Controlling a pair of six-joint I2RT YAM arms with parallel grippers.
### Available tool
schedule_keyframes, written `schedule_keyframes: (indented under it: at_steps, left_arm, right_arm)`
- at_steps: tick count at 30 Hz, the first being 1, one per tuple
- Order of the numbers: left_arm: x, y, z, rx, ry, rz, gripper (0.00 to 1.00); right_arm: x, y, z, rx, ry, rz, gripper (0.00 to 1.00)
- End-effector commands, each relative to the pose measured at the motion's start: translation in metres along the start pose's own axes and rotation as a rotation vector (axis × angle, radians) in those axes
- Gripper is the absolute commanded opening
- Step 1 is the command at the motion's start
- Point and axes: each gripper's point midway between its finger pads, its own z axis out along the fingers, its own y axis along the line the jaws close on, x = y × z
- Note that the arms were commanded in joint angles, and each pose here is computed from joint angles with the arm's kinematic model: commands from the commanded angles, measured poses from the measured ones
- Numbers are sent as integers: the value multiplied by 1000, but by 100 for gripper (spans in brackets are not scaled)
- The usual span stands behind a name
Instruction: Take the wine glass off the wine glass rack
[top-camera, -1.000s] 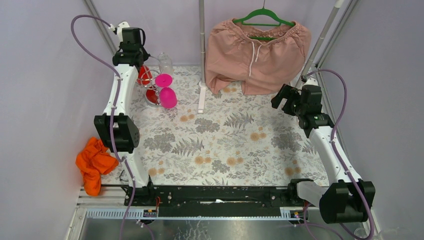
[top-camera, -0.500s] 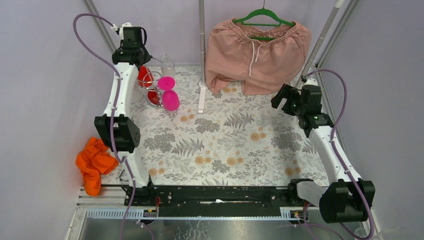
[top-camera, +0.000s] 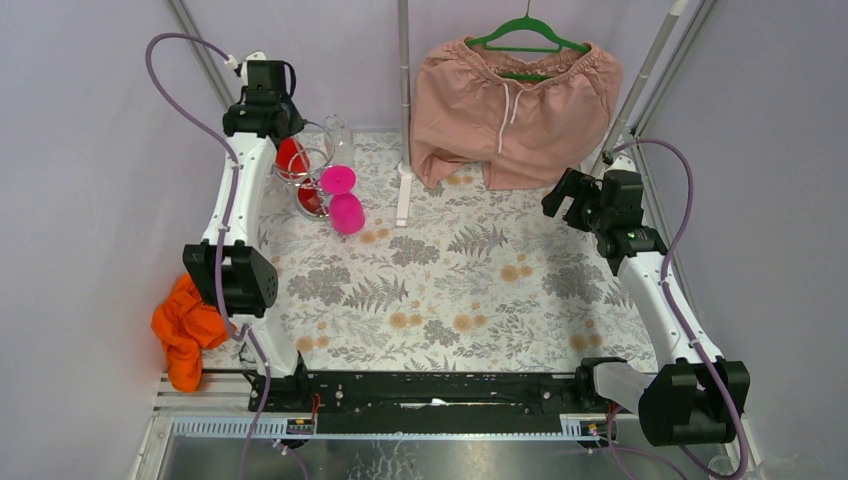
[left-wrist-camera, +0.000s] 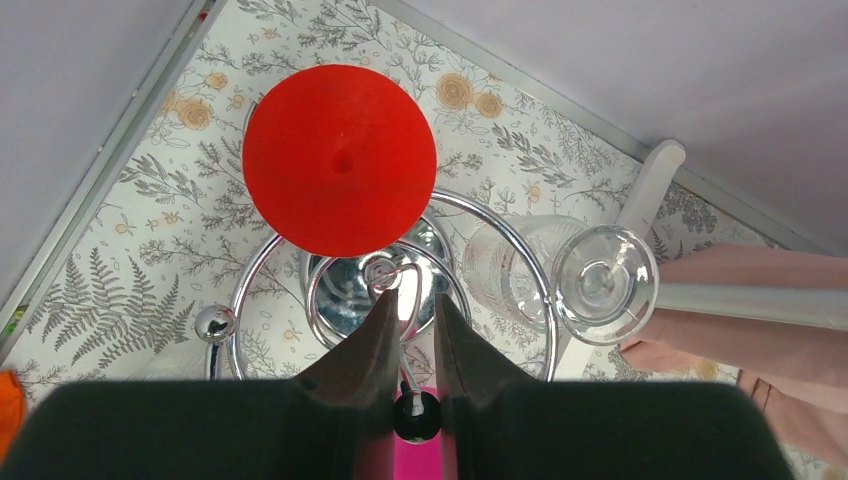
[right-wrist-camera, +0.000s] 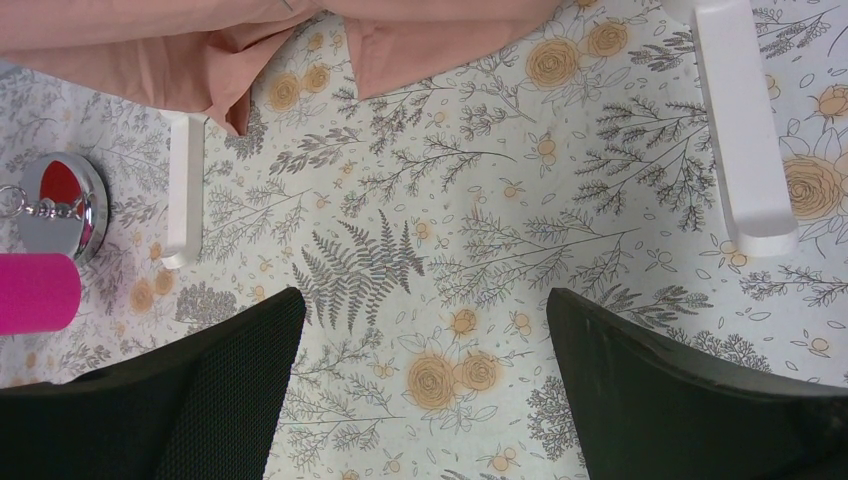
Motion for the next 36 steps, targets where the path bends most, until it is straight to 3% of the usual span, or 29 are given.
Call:
schedule_keyframes:
  at_steps: [1, 12, 28, 36]
  left_arm:
    - [-29, -28, -36, 106, -106, -28, 0]
    - [-26, -35, -59, 123, -109, -11, 0]
    - [-5, -36, -59, 131, -74, -7, 0]
    - [22, -32, -69, 147, -29, -1, 0]
  right_arm:
    - [-7, 10, 1, -45, -25, -2, 100]
    - [-5, 10, 5, -48, -11, 1, 100]
    - [-2, 13, 3, -65, -3, 0, 99]
    - [-2, 17, 0, -86, 1, -1, 98]
